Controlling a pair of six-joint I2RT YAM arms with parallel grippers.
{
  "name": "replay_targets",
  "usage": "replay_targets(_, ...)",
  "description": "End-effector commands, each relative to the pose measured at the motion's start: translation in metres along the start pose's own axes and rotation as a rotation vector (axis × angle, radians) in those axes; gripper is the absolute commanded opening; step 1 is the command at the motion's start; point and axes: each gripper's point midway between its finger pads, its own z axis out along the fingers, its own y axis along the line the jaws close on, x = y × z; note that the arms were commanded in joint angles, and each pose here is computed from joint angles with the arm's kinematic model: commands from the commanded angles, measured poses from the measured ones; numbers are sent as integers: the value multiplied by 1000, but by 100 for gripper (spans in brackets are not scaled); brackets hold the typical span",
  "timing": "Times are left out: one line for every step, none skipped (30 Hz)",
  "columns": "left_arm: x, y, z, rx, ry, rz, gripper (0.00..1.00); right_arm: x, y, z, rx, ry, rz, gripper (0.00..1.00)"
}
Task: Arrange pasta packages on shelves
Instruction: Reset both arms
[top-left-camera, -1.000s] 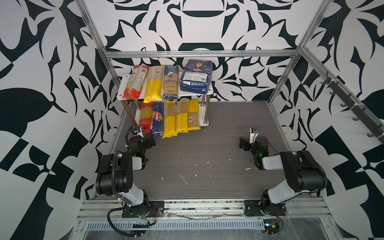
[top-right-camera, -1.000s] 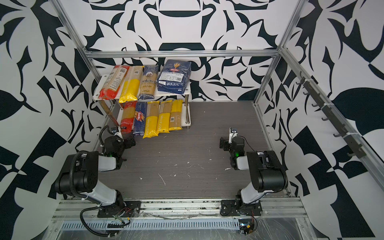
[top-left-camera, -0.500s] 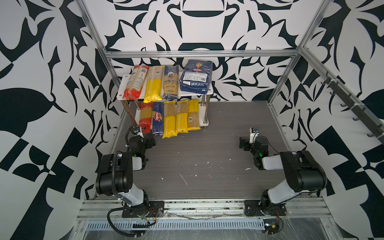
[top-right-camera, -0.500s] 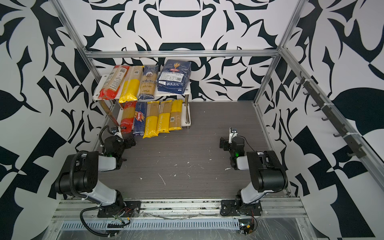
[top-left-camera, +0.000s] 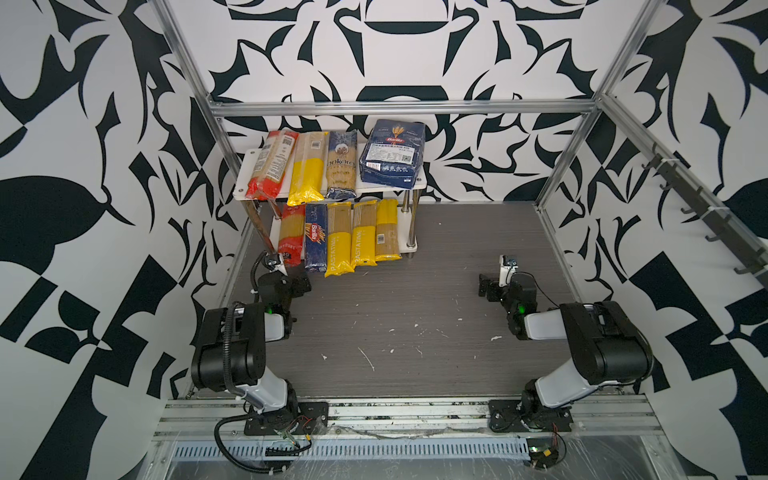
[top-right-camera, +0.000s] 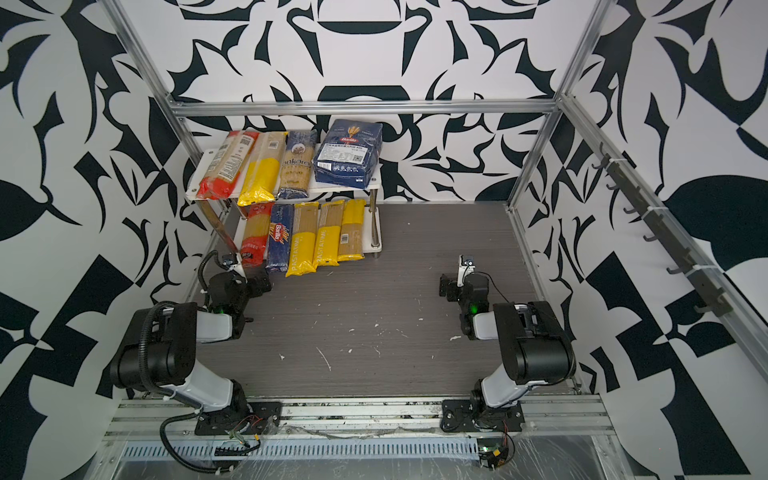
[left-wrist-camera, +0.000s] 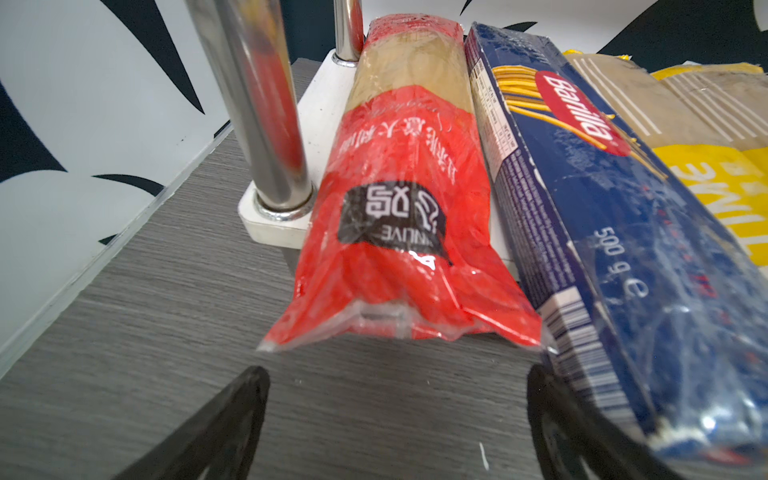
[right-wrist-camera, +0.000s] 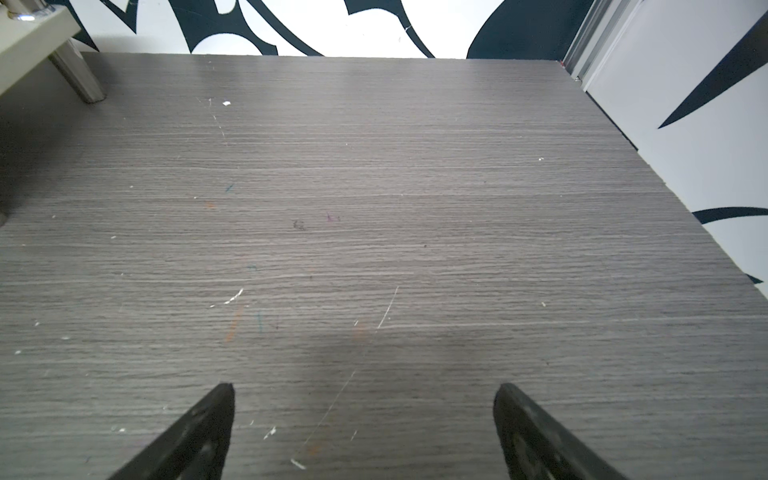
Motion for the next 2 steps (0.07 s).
replay_targets(-9,-10,-2,43,-33,10,99,-18,-2,-3,8,-68,-4,100)
replay_targets(-9,-10,-2,43,-33,9,99,-18,-2,-4,8,-71,-3,100)
